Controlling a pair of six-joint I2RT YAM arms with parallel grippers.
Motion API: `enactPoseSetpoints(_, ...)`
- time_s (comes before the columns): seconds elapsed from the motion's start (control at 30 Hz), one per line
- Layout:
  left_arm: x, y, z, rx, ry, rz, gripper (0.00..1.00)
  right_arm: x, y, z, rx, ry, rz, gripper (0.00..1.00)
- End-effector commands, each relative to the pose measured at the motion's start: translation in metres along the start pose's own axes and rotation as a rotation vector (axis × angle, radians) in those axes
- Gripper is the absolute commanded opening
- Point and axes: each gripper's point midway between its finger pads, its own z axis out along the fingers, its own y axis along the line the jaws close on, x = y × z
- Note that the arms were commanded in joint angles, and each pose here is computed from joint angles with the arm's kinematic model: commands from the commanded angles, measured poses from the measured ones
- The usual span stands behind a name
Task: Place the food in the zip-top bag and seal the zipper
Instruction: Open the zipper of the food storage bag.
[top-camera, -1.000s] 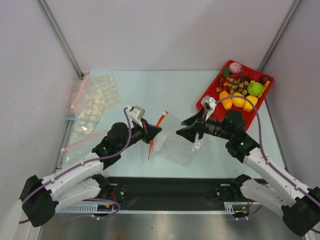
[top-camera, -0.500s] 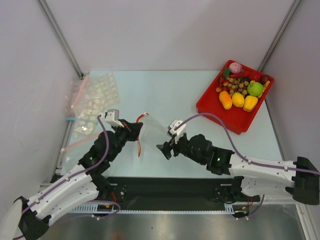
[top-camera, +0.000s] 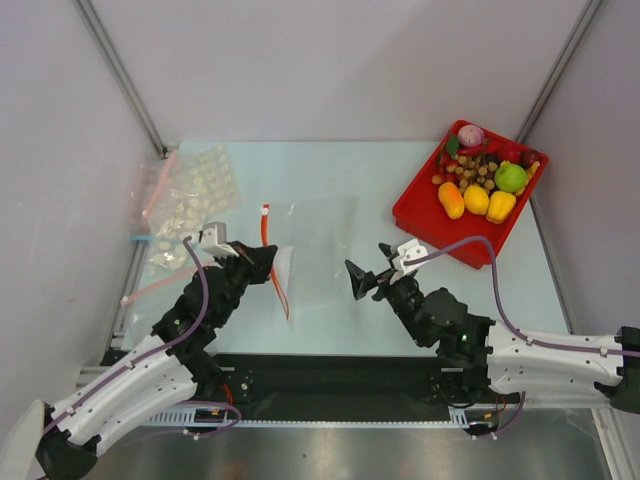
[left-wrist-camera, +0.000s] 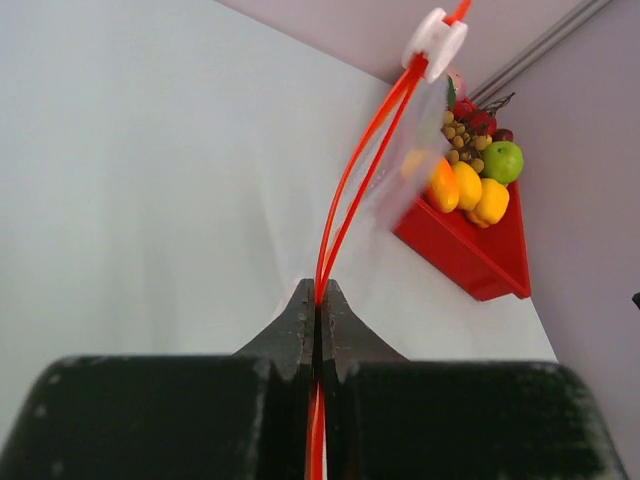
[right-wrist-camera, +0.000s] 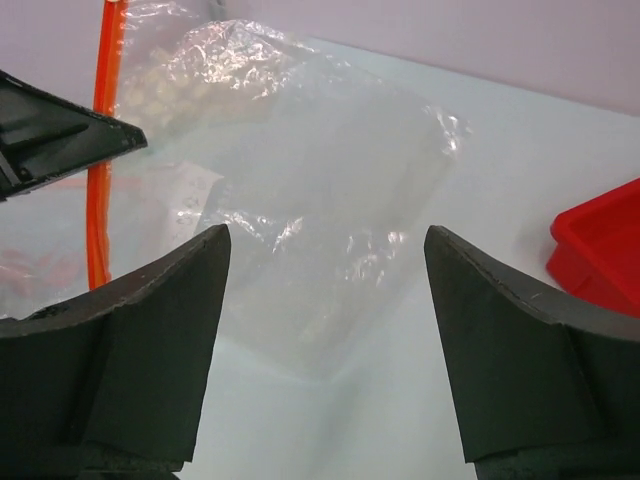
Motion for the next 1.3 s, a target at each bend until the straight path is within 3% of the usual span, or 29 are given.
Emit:
enactPoseSetpoints(0.0,-0.01,0.001,-0.003,-0.014,-0.044,-0.034,0.0,-0.022,-0.007,-0.006,0.067,-0.057,-0.004,0.82)
enactPoseSetpoints(0.13,-0.015,0.001,-0.007,-0.006,-0.061,-0.042,0.01,-0.025,0.007,-0.012,-0.046,-0.074,0.021,0.77)
enactPoseSetpoints(0.3,-0.012,-0.007,-0.007,0.04,-0.049,-0.046,0.01,0.012,0.065,0.007,-0.243,0.062,-0.07,0.73)
enactPoseSetpoints(0.37,-0.01,-0.01,-0.006,0.054,-0.041,-0.045,0.01,0.033,0.084,0.015,-0.285,0.118,-0.099,0.66)
enactPoseSetpoints(0.57,-0.002,-0.012,-0.003,0.068,-0.021,-0.058,0.01,0.06,0.118,0.021,-0.396,0.163,-0.108,0.59)
enactPoseSetpoints(0.97,0.006,-0.014,0.002,0.088,-0.008,-0.093,0.01,0.079,0.145,0.021,-0.5,0.192,-0.09,0.56)
enactPoseSetpoints(1.27,0.007,-0.015,-0.001,0.121,-0.033,-0.12,0.01,0.087,0.145,0.032,-0.438,0.186,-0.063,0.5)
